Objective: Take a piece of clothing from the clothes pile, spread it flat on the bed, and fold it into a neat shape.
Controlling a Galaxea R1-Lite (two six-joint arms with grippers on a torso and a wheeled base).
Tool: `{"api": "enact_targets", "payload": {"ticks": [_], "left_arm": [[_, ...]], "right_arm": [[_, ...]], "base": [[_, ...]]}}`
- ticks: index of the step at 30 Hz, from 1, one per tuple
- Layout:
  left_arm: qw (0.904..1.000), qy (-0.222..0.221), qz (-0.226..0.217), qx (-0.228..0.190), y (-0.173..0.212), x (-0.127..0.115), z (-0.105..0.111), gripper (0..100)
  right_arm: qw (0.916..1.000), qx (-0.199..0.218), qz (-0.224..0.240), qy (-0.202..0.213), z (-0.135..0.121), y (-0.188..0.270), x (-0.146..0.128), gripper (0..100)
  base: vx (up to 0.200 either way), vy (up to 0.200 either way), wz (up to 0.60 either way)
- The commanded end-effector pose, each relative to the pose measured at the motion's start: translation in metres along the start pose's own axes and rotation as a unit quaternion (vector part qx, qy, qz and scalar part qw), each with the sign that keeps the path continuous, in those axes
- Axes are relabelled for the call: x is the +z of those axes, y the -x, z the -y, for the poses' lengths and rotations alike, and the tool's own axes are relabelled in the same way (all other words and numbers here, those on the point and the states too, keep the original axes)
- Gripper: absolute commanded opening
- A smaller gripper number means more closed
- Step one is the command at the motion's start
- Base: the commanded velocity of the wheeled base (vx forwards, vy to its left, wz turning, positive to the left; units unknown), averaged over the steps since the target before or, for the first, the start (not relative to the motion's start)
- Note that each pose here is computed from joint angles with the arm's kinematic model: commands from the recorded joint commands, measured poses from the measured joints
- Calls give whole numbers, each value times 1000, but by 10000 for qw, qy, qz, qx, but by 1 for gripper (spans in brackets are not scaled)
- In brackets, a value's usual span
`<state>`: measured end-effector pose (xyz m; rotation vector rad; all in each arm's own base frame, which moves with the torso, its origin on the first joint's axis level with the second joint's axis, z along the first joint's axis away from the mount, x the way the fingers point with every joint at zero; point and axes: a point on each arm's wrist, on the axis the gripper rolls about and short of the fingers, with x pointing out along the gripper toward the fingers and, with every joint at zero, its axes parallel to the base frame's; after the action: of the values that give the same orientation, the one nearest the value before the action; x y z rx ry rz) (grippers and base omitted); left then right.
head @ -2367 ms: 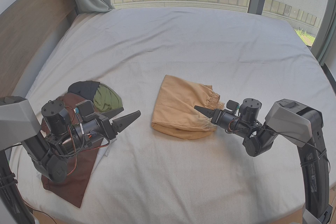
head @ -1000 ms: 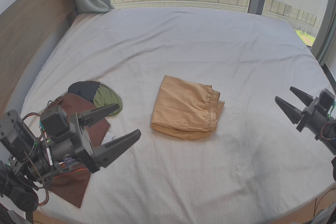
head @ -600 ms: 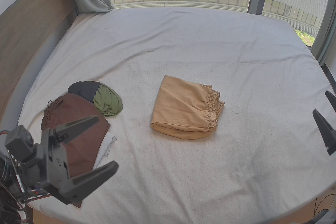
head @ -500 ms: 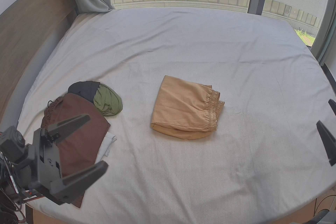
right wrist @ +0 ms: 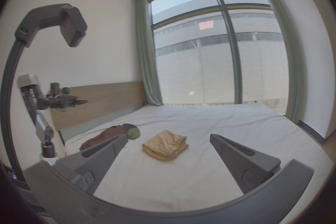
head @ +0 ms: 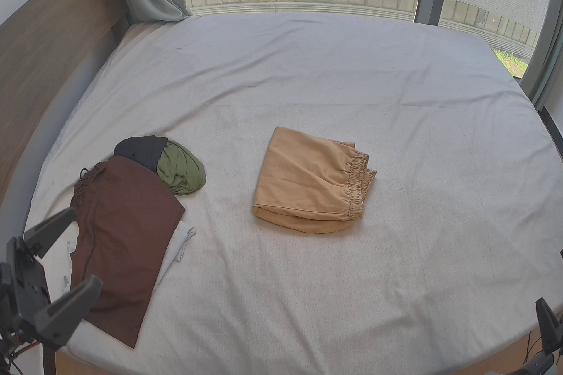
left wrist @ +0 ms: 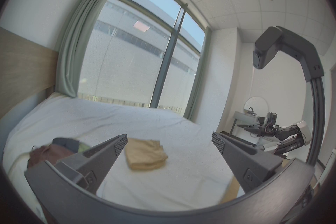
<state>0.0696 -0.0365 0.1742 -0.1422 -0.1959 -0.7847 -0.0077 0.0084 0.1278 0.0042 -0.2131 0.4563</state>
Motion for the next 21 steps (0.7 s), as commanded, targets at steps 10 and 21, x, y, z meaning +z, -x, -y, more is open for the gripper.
{"api": "enact_targets", "payload": {"ticks": [10,21], "left_arm": [[9767,-21,-718,2024,102,-63,33,100],[9333,-505,-861,3450,106,-71,34,100]], "right_arm": [[9765,-1850,-1107,12,2,20,-40,100],[9655,-2356,-1110,67,0,27,-47,100]], "base": [[0,0,0],[0,0,0]]}}
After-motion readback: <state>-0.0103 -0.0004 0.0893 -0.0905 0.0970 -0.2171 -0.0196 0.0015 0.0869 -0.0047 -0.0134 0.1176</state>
